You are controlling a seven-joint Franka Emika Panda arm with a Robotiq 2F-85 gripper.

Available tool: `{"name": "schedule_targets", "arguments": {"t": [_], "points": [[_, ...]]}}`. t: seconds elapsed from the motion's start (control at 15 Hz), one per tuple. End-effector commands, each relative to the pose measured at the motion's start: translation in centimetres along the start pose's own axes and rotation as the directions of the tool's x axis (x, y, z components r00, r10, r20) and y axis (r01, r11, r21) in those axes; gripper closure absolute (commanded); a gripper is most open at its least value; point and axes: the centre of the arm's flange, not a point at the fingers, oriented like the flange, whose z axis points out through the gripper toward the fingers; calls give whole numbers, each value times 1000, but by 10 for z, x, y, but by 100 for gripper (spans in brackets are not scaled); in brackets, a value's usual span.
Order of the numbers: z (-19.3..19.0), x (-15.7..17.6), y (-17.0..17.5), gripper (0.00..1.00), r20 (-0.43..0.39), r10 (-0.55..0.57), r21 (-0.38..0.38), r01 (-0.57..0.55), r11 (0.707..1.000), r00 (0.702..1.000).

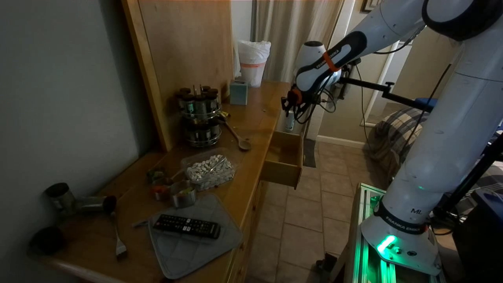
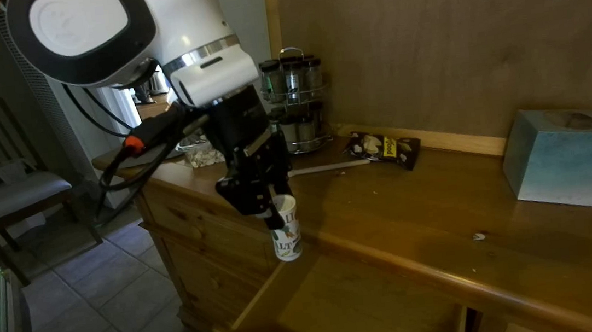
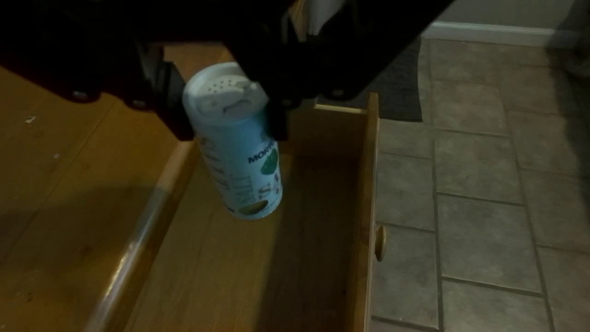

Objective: Put the white container in the open drawer.

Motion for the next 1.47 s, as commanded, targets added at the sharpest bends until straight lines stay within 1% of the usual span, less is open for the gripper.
{"name": "schedule_targets", "arguments": {"t": [0.0, 0.07, 0.27, 0.33, 0.4, 0.53, 0.73, 0.93, 1.07, 1.27, 1.4], "points": [[0, 0, 0, 55, 0, 0, 0, 0, 1000, 1000], [0, 0, 0, 80, 0, 0, 0, 0, 1000, 1000], [24, 3, 2, 80, -7, 0, -11, 0, 1000, 1000], [34, 5, 5, 80, 12, 0, -16, 0, 1000, 1000], [43, 5, 8, 80, 9, -10, -27, 10, 1000, 1000], [65, 9, 15, 80, 54, -26, -29, 27, 999, 998], [97, 9, 22, 80, 103, -87, -15, 89, 996, 991], [130, 7, 23, 80, 82, -179, -7, 180, 984, 980], [151, 3, 24, 80, 68, -253, -15, 254, 967, 965], [185, -1, 25, 80, 77, -372, -14, 374, 927, 925], [209, -9, 19, 80, 76, -437, -6, 438, 899, 896]]}}
